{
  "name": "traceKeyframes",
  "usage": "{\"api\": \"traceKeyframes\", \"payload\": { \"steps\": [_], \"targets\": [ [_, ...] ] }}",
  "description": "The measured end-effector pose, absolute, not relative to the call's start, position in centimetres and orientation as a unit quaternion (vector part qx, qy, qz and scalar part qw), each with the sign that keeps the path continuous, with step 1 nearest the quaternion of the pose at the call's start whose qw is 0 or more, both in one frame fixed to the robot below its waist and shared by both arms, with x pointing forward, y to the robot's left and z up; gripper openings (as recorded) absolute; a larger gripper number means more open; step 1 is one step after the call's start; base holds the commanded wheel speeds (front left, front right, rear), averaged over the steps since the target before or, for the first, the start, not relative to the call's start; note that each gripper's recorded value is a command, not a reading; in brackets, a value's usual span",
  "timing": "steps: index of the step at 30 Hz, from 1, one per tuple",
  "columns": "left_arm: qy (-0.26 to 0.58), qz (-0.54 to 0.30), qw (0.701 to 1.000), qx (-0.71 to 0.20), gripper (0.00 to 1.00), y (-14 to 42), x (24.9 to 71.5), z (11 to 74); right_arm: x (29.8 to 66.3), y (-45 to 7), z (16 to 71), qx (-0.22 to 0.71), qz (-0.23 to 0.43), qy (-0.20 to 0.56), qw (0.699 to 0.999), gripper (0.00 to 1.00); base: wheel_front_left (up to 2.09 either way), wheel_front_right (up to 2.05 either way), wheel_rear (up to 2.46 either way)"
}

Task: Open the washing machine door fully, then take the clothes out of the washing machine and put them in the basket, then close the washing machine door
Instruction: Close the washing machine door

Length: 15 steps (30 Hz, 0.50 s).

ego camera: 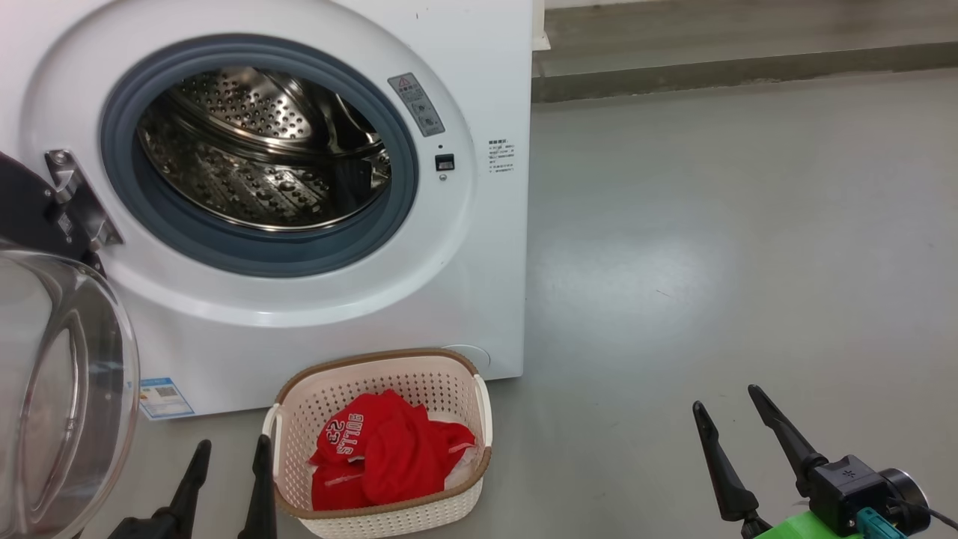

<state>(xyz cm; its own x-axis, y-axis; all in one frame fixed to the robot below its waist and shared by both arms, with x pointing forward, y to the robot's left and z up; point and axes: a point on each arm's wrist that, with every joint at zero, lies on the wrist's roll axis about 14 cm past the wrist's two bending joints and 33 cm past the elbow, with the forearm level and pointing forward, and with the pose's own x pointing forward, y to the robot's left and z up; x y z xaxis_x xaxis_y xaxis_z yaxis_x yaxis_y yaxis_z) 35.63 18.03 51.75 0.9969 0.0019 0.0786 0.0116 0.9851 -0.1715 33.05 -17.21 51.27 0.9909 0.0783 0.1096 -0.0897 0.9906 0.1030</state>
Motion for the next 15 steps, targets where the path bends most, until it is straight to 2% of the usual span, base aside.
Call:
{"api": "traceKeyframes", "payload": {
  "steps": [15],
  "targets": [
    [-0.055,0.043,0.994,-0.08,1.0,20.3,34.8,52.9,34.2,-15.3,51.1,0.054,0.073,-0.047,0.995,1.0,0.0,0.0,0.0]
  ]
}}
